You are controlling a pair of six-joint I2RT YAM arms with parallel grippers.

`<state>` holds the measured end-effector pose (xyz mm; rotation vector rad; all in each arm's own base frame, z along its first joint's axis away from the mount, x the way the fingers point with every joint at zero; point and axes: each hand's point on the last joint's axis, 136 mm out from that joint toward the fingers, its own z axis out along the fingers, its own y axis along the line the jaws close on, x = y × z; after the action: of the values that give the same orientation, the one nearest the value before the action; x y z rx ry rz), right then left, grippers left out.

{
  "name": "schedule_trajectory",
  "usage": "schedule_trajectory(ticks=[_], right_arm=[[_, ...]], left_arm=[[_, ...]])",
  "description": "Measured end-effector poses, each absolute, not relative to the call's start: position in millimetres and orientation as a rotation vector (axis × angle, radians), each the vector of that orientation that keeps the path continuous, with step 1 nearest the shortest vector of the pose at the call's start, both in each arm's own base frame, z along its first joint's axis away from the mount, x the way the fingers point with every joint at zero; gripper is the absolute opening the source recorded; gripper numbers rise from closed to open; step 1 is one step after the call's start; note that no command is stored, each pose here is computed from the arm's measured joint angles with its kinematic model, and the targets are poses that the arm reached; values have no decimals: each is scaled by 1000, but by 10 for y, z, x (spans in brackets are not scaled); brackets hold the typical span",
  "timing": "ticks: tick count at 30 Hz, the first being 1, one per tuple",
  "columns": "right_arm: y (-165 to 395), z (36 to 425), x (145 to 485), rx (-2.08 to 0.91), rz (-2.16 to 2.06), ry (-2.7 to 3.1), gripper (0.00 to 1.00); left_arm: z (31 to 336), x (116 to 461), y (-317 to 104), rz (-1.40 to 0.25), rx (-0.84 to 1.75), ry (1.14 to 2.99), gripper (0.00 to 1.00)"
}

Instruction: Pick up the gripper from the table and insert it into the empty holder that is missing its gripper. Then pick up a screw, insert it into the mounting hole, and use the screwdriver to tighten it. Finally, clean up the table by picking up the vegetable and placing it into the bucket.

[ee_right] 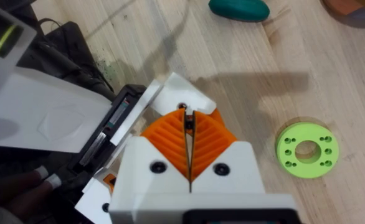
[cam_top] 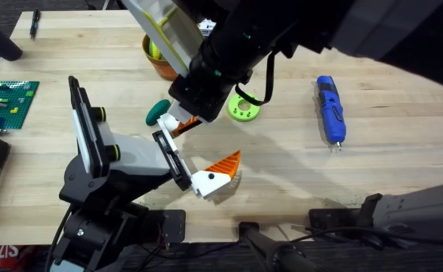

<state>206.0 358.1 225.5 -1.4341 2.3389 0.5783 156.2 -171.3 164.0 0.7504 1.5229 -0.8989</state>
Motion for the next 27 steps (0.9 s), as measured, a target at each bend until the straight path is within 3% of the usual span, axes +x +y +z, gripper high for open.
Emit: schedule_trajectory(ticks=[27], right_arm=[[3588,2470,2073,-1408,601,2283,9]], left_arm=[[1644,1562,-1713,-899,750,1521,986]])
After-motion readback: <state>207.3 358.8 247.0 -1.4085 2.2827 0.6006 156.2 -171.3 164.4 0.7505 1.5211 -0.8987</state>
